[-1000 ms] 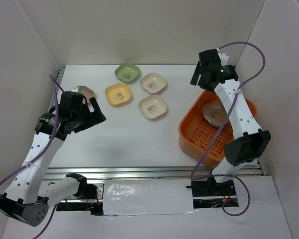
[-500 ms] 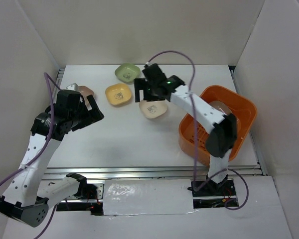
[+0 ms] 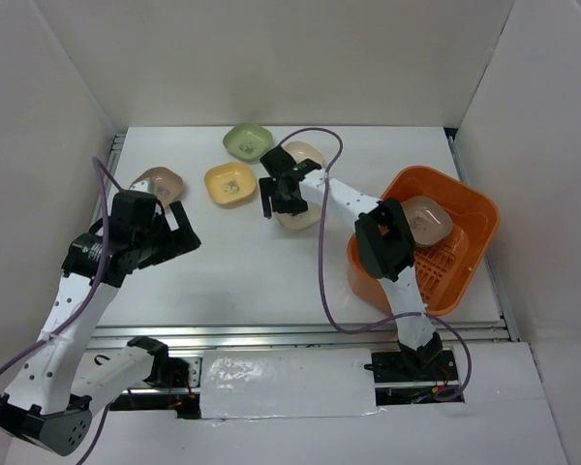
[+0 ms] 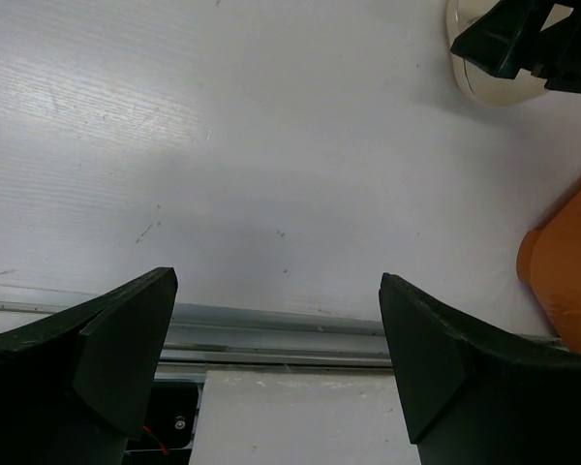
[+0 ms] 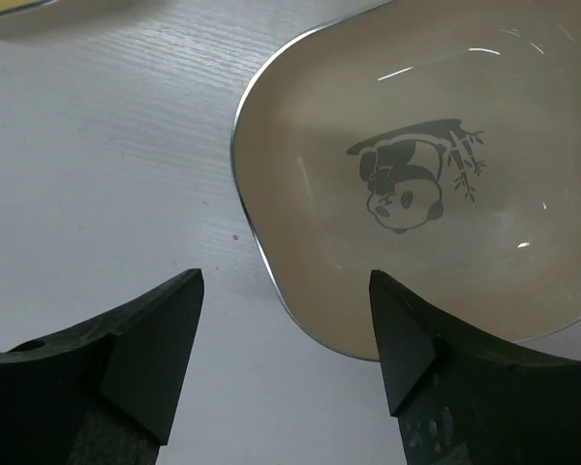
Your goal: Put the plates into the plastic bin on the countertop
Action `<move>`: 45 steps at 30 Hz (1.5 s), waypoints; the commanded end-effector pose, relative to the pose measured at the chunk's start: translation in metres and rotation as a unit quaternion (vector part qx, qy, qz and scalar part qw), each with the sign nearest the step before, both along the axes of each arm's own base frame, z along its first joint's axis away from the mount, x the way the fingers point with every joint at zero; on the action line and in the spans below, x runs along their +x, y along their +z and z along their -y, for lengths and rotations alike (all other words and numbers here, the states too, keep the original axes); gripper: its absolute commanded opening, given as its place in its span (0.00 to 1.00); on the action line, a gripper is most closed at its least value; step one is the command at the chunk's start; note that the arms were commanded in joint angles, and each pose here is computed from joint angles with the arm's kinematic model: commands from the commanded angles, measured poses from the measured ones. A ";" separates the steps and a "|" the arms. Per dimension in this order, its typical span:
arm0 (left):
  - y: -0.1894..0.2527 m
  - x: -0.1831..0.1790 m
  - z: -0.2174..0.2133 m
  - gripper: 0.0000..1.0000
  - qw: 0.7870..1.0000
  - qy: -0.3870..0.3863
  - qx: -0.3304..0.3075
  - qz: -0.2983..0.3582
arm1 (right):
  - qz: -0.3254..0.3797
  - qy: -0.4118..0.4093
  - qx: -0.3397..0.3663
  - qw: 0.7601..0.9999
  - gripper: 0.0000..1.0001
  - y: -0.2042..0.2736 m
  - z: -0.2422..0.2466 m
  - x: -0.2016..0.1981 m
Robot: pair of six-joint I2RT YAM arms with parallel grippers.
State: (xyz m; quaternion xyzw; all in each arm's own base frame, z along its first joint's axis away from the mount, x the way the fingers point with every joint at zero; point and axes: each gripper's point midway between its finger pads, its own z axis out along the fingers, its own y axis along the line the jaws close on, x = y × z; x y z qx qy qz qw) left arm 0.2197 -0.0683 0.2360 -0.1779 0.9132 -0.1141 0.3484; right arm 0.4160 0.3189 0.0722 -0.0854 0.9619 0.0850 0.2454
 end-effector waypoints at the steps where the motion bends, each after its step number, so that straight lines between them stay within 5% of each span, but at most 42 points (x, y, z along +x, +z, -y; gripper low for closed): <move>1: 0.006 0.003 0.001 0.99 1.000 -0.012 0.000 0.021 | -0.003 0.017 -0.003 1.000 0.76 -0.019 -0.008 0.000; 5: 0.007 0.007 0.002 0.99 1.000 -0.018 0.004 0.020 | -0.024 0.036 -0.020 0.999 0.69 -0.040 -0.014 -0.015; 9: 0.010 0.012 0.002 0.99 1.000 -0.020 0.010 0.020 | -0.025 0.065 -0.010 0.998 0.52 -0.040 -0.031 -0.030; 12: 0.015 0.016 -0.001 0.99 0.999 -0.020 0.020 0.024 | -0.025 0.107 0.001 0.994 0.20 -0.034 -0.049 -0.049; 13: 0.014 0.018 -0.002 0.99 0.999 -0.018 0.025 0.020 | -0.026 0.120 0.006 0.992 0.00 -0.032 -0.054 -0.057; 16: 0.027 0.018 -0.010 0.99 0.999 -0.004 0.042 0.030 | 0.009 0.174 0.066 0.982 0.00 0.017 -0.080 -0.090; 22: 0.085 0.006 -0.043 0.99 0.990 0.079 0.060 0.097 | 0.116 0.265 0.249 0.924 0.00 0.202 -0.111 -0.150; 26: 0.103 0.004 -0.039 0.99 0.989 0.070 0.045 0.123 | 0.167 0.189 0.259 0.932 0.00 0.286 -0.060 -0.133; 30: 0.082 0.011 -0.030 0.99 0.994 0.050 0.043 0.090 | 0.185 0.046 0.210 0.959 0.00 0.303 0.029 -0.087; 34: 0.064 0.012 -0.022 0.99 0.996 0.032 0.036 0.070 | 0.157 -0.149 0.081 0.973 0.00 0.270 0.158 -0.054; 37: 0.050 0.013 -0.018 0.99 0.998 0.022 0.034 0.056 | 0.155 -0.266 0.024 0.951 0.00 0.254 0.243 -0.049; 45: 0.032 0.020 -0.001 0.99 0.999 -0.002 0.008 0.039 | 0.092 -0.377 0.002 0.922 0.00 0.182 0.347 -0.048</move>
